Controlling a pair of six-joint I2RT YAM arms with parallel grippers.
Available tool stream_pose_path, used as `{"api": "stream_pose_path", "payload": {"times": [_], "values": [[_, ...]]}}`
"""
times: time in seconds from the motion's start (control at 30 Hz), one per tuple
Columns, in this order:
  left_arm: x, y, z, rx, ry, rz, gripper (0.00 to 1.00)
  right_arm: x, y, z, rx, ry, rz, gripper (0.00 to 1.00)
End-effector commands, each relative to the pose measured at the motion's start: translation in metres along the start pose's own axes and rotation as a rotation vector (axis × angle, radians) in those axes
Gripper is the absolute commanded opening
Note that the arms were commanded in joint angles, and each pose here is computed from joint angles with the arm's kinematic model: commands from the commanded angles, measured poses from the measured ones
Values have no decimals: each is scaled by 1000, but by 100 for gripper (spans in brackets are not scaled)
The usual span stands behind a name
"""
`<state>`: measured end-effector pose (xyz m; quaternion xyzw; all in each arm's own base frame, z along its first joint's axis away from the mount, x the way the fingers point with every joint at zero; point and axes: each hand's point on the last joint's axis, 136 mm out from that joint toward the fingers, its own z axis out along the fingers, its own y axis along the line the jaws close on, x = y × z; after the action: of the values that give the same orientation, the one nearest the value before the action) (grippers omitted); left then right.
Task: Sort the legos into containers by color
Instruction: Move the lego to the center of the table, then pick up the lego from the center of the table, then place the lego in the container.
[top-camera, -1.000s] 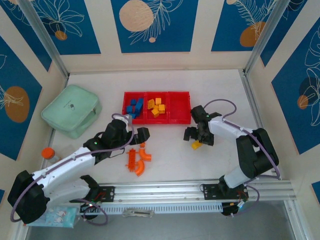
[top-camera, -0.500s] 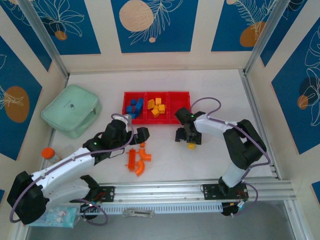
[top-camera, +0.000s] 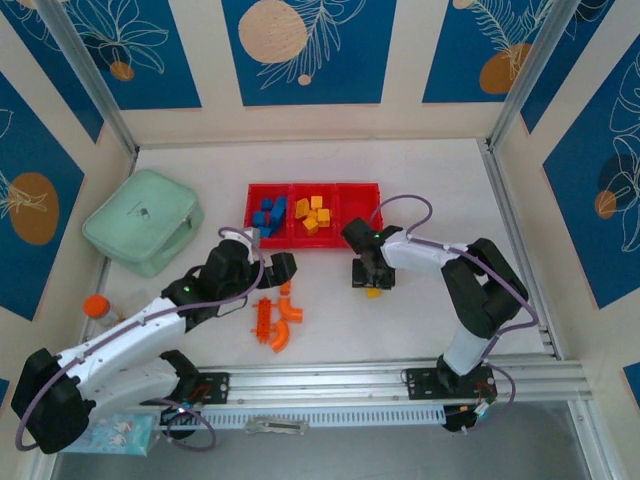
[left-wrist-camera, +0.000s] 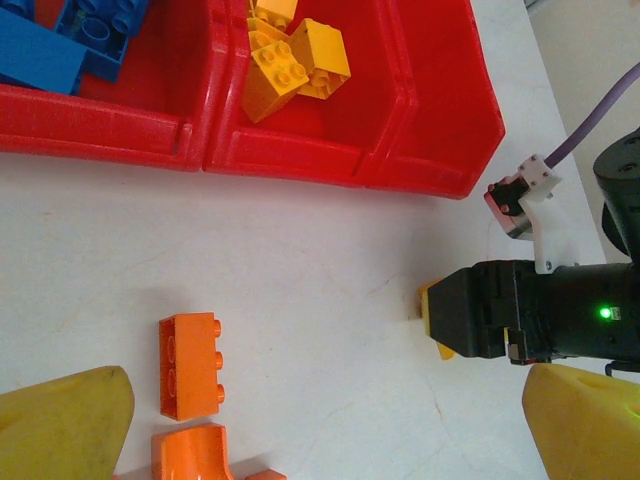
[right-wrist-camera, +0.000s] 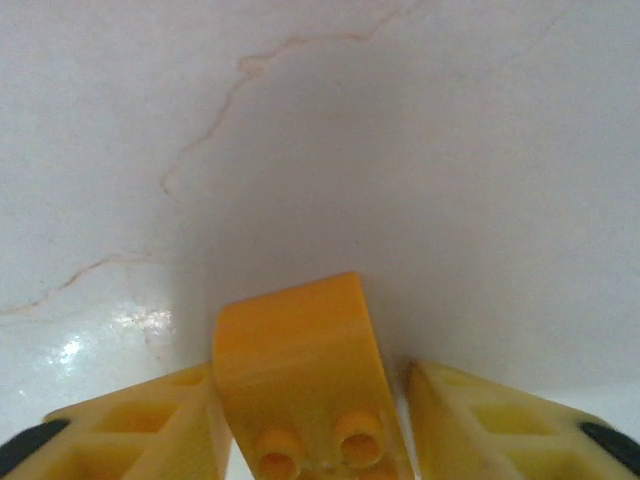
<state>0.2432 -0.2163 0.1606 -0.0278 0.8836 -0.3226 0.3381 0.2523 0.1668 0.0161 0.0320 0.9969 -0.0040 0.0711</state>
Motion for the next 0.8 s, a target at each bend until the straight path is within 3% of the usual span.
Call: {"api": "stream_pose_path", "payload": {"times": [0.0,0.23,0.57,0.77], "values": [[2,-1,2,3,0,-6,99,10,-6,3,32,27,-22,43],[-1,-1,-1,1,-15,-3,99,-5,6,-17,14,-51,-88,26],[-22,7,-16,-51,-44,20,99,-68,71,-84,-124,-282,-197,24],[-36,22,-30,-93,-69,1,99,-130,114,-93,-144,-383,-241,24]]}}
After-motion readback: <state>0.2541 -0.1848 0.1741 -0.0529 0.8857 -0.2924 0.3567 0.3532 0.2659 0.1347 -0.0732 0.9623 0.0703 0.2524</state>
